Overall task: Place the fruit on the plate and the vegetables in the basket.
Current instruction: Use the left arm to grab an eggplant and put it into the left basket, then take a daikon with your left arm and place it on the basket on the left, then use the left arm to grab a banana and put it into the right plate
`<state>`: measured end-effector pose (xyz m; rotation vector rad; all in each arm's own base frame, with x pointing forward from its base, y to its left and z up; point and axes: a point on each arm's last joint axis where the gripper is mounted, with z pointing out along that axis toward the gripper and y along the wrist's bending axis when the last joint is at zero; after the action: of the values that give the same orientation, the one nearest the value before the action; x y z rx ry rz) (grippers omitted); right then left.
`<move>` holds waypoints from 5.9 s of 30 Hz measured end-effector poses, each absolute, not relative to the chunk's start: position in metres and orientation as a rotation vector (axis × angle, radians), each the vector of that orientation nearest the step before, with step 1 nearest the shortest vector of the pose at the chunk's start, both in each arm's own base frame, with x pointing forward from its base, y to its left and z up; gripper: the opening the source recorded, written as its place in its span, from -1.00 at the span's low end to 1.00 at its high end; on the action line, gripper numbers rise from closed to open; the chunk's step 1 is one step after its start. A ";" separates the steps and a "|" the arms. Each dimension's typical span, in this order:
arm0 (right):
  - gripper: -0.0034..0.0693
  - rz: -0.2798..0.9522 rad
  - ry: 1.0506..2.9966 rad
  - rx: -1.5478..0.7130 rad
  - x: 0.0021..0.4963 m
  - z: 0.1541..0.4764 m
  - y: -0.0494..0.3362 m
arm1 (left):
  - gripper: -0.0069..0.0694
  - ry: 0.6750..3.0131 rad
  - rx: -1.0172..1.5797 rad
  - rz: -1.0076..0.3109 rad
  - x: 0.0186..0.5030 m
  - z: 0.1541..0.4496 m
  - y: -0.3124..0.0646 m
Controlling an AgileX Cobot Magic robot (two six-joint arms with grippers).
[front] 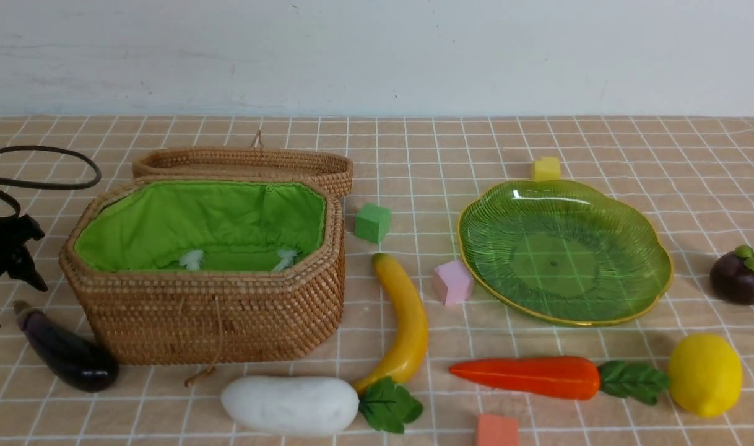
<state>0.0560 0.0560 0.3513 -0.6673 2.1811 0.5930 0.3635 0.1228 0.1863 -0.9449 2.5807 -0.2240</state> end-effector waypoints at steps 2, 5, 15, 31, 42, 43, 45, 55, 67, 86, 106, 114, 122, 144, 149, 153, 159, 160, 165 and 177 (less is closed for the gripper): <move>-0.64 0.605 2.177 -0.665 0.056 0.352 0.057 | 0.43 2.596 -0.955 -0.227 0.366 0.178 0.124; -0.63 0.619 2.171 -0.661 0.056 0.353 0.057 | 0.33 2.619 -0.970 -0.228 0.371 0.165 0.126; -0.63 0.657 2.161 -0.656 0.055 0.354 0.059 | -0.46 2.649 -0.978 -0.155 0.373 0.158 0.131; -0.61 0.622 2.024 -0.515 0.067 0.365 0.057 | -0.54 2.324 -0.238 -0.025 0.352 0.372 0.076; -0.61 0.635 2.059 -0.540 0.065 0.363 0.058 | -0.54 1.882 1.326 0.180 0.376 0.351 -0.121; -0.61 0.638 2.069 -0.547 0.065 0.362 0.058 | -0.54 1.864 1.381 0.216 0.380 0.343 -0.128; -0.61 0.646 2.094 -0.567 0.062 0.360 0.059 | -0.54 1.859 1.479 0.269 0.385 0.326 -0.137; -0.60 0.647 2.118 -0.587 0.061 0.358 0.059 | 0.61 2.021 1.573 0.278 0.376 0.312 -0.132; -0.60 0.601 2.124 -0.672 0.044 0.373 0.055 | 0.08 2.106 1.745 -0.049 0.260 0.331 -0.176; -0.59 0.622 2.105 -0.701 0.028 0.373 0.054 | 0.85 1.868 2.171 0.151 0.268 0.184 -0.225; -0.56 0.600 2.018 -0.635 0.035 0.380 0.053 | 0.41 1.990 1.748 0.278 0.260 0.290 -0.218; -0.54 0.570 1.886 -0.536 0.044 0.392 0.051 | 0.41 2.002 1.435 0.487 0.332 0.317 -0.150; -0.54 0.569 1.884 -0.534 0.044 0.392 0.051 | 0.88 1.980 1.395 0.510 0.357 0.299 -0.142; -0.52 0.576 2.162 -0.597 0.031 0.371 0.048 | 0.18 2.589 0.974 -0.112 0.298 0.206 -0.289; -0.51 0.580 2.186 -0.612 0.029 0.369 0.048 | 0.22 2.526 1.051 0.027 0.315 0.174 -0.294; -0.50 0.578 2.176 -0.614 0.026 0.370 0.047 | 0.02 2.532 1.015 0.069 0.319 0.164 -0.294; -0.49 0.544 2.156 -0.608 0.020 0.370 0.044 | -0.02 2.558 0.943 0.077 0.322 0.171 -0.296; -0.48 0.529 2.154 -0.600 0.020 0.371 0.043 | -0.02 2.549 0.935 0.075 0.323 0.179 -0.298; -0.47 0.424 2.122 -0.460 0.029 0.375 0.034 | -0.02 2.294 0.964 -0.086 0.322 0.263 -0.327; -0.46 0.454 2.088 -0.403 0.031 0.379 0.035 | -0.02 2.088 1.133 -0.357 0.380 0.213 -0.401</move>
<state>0.0311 0.0350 0.3785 -0.4026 2.0885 0.4542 0.3796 -0.4012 0.2129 1.1334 2.0880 -0.3568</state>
